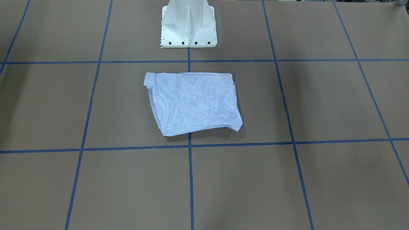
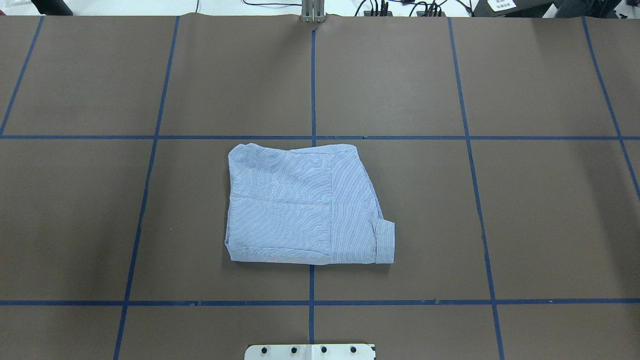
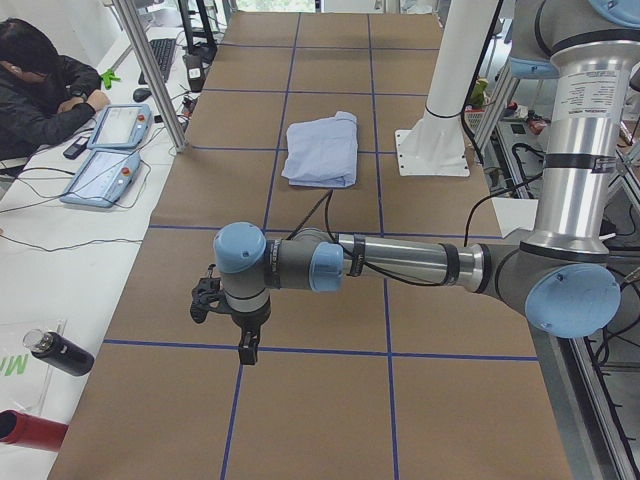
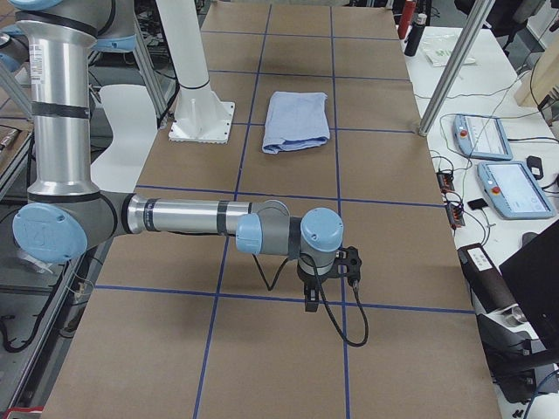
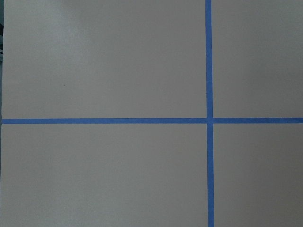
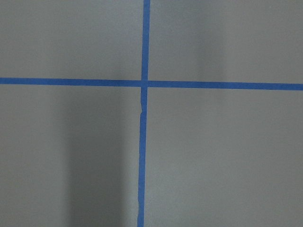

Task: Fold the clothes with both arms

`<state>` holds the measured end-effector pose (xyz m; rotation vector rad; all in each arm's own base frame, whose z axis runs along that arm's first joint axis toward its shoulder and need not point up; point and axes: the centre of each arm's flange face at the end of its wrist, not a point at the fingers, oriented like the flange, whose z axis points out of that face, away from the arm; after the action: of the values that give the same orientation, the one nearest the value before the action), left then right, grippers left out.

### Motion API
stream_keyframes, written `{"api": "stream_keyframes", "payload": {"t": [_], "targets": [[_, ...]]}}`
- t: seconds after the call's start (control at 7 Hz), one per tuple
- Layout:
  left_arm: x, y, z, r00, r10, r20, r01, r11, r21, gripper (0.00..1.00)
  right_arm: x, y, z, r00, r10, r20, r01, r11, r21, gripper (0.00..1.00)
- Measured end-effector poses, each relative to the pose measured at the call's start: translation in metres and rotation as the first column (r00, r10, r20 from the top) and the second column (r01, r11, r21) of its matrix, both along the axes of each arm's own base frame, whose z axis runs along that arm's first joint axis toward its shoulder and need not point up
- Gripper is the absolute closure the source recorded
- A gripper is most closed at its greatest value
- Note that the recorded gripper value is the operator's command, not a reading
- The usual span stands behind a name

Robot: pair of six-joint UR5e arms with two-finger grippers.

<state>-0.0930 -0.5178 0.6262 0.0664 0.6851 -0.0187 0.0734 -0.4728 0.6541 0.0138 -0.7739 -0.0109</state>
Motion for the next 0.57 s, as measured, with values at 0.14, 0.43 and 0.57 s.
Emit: {"api": "stream_keyframes", "payload": {"t": [0.14,0.43,0.57], "targets": [[0.0,0.0,0.0,1.0,0.0,0.0,0.0,1.0,0.0,0.0,0.0,-0.0003,0.0008,1.0,0.001,0.001,-0.001,1.0,0.001,0.0],[0.0,0.0,-0.0001,1.0,0.0,0.0,0.0,1.0,0.001,0.0,-0.0007,0.0,0.0041,1.0,0.002,0.006,-0.002,1.0,-0.007,0.0],[0.0,0.0002,-0.0002,1.0,0.0,0.0,0.0,1.0,0.001,0.0,-0.0008,0.0002,0.0055,1.0,0.002,0.009,-0.002,1.0,-0.01,0.0]]}}
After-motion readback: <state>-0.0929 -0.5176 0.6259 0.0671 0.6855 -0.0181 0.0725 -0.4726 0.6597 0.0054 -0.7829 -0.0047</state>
